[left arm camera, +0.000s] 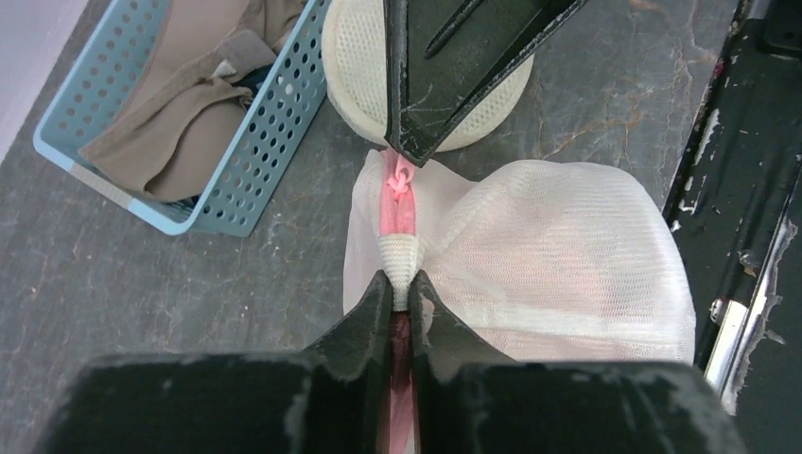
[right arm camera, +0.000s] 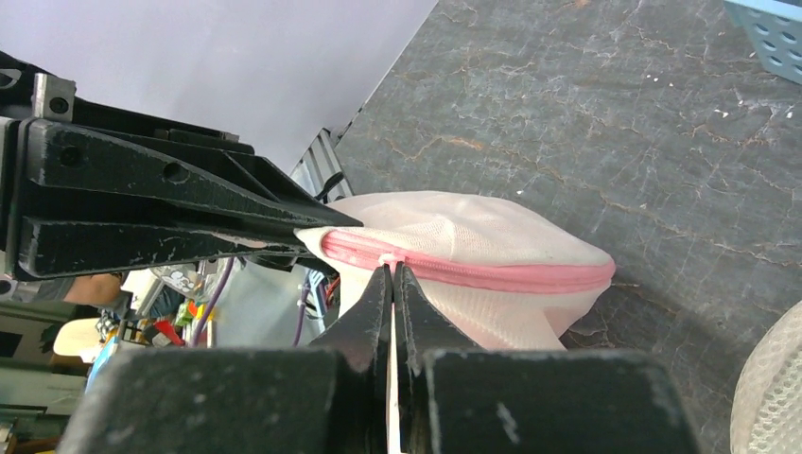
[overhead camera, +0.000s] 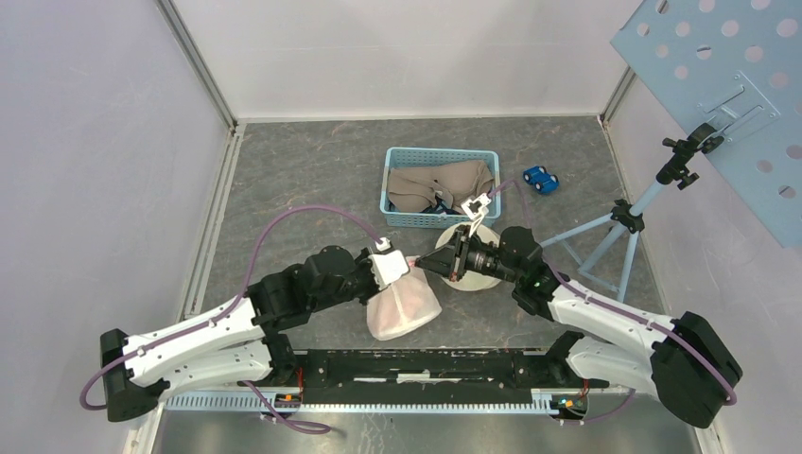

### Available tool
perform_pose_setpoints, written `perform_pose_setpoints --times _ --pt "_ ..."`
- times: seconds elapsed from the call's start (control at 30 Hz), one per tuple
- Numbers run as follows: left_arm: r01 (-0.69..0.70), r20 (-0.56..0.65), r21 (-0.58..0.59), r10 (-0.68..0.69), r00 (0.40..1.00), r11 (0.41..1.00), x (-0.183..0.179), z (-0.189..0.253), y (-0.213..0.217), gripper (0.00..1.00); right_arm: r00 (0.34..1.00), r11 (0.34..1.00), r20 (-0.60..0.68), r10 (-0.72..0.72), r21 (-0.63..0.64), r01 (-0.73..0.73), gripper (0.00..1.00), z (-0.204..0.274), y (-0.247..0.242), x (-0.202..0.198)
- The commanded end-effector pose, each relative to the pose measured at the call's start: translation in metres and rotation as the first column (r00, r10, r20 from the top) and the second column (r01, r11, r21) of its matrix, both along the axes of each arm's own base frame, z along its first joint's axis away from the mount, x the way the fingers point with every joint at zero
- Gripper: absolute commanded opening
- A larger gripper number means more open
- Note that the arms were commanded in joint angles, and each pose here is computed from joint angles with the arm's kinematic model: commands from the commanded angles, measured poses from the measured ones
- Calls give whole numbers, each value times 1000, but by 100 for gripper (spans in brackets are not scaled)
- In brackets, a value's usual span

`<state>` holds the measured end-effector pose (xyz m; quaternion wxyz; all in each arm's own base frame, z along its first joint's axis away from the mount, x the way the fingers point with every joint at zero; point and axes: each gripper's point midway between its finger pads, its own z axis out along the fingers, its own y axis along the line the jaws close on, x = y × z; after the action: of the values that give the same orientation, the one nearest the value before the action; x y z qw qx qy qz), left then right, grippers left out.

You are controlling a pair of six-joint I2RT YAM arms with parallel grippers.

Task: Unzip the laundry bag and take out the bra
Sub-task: Unzip the laundry bag at the center of the board.

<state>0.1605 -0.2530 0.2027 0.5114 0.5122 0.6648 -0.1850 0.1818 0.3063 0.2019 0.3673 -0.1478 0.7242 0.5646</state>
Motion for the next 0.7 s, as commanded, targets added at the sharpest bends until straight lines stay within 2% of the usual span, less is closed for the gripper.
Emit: perform_pose_setpoints --times 0.0,0.13,0.3,0.47,0.67 --pt "-46 -7 -4 46 999 999 4 10 4 22 997 997 81 19 75 -25 0 30 7 4" --pt "-32 -78 -40 29 997 999 -7 17 1 41 997 994 64 32 98 -38 0 27 5 -3" --pt "-30 -170 -80 16 985 996 -16 32 -9 59 998 990 50 50 133 -56 0 27 3 -11" --pt "-71 -271 -27 61 961 997 -14 28 -20 63 997 988 48 58 140 -65 0 26 4 -14" --pt "-101 -272 16 102 957 995 -4 26 -25 64 997 987 56 60 145 -67 0 28 3 -15"
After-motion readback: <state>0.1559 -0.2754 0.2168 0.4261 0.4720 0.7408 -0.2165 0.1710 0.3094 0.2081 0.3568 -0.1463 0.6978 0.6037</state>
